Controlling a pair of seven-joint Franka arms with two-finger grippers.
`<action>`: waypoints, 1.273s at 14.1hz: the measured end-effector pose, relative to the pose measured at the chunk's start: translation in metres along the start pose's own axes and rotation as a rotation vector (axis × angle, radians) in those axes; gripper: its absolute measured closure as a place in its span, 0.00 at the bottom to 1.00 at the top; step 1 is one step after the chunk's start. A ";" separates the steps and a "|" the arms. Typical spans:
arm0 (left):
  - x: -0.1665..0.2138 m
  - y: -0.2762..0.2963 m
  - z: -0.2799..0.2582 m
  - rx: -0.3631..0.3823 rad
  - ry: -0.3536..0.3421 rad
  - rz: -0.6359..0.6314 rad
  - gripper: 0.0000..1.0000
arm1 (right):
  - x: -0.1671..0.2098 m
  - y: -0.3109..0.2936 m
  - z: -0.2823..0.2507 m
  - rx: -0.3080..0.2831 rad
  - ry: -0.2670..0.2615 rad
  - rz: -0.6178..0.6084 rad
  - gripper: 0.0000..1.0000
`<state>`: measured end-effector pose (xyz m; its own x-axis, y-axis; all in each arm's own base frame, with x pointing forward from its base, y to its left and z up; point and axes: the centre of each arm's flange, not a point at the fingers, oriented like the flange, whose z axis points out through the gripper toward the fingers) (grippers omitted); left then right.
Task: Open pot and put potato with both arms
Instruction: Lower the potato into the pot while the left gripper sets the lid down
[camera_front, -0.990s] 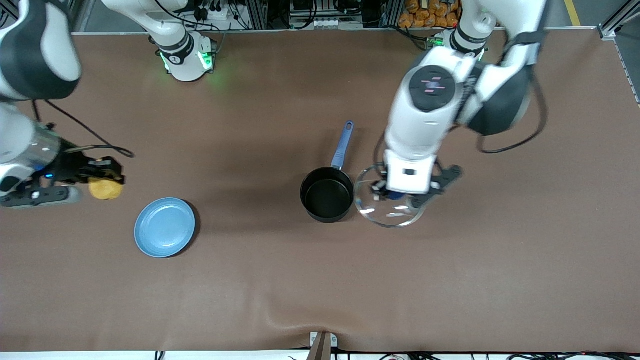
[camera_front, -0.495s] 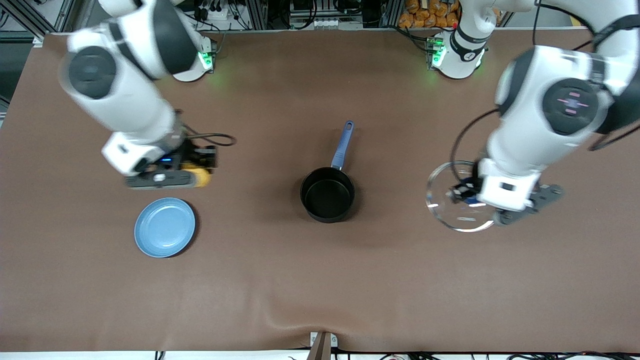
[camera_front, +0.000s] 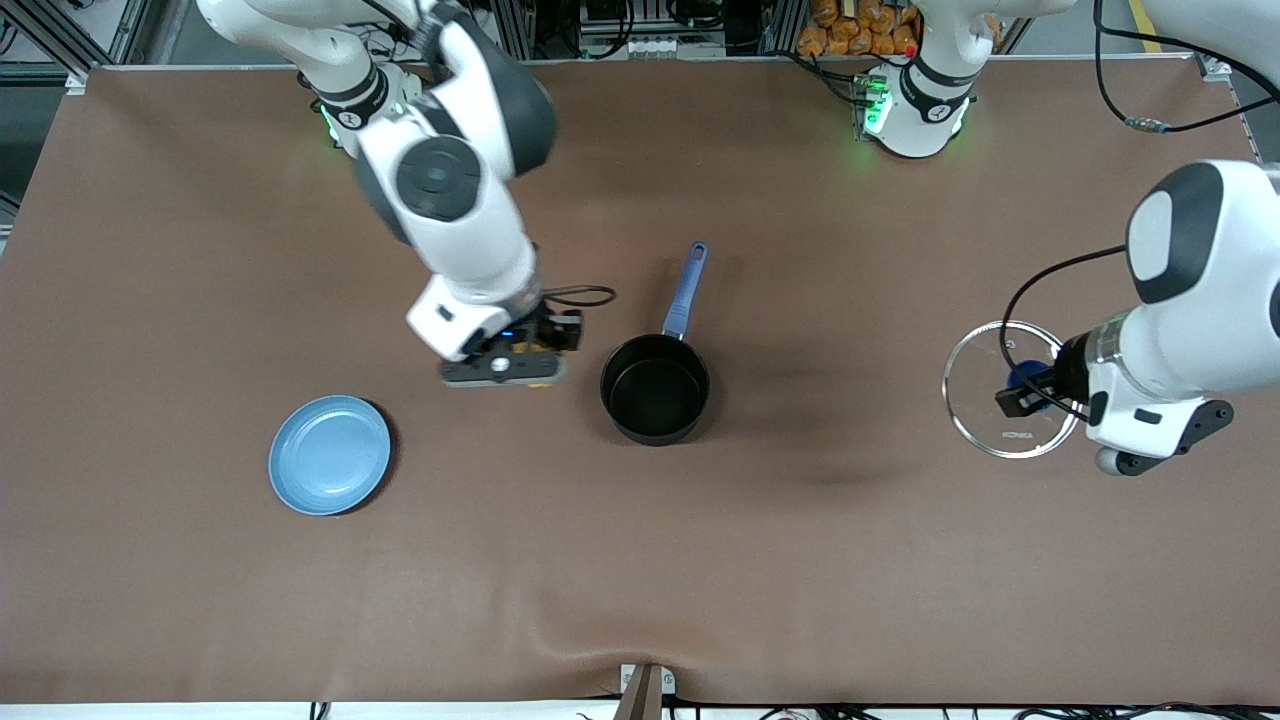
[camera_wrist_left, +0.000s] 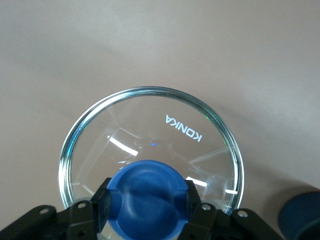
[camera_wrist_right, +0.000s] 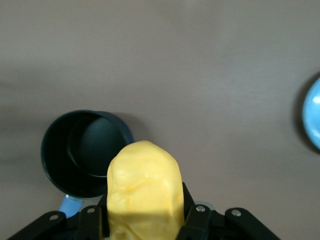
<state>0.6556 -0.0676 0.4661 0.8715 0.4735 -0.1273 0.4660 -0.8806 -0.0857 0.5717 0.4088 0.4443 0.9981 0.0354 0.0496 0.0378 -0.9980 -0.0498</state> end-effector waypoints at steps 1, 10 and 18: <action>0.002 -0.004 0.012 0.000 -0.002 -0.006 0.40 | -0.004 -0.014 0.014 0.006 0.006 -0.006 0.49; -0.008 -0.033 0.153 -0.028 0.035 0.081 0.40 | -0.037 -0.108 0.146 0.024 0.114 -0.102 0.49; -0.039 -0.031 0.220 -0.089 0.134 0.144 0.40 | -0.044 -0.114 0.218 0.036 0.118 -0.095 0.49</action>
<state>0.5739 -0.0553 0.2559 0.9399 0.3414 0.0012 0.3414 -0.9399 0.0120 0.5341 0.5319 0.2303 0.9775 0.1210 0.1726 0.1355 -0.9879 -0.0749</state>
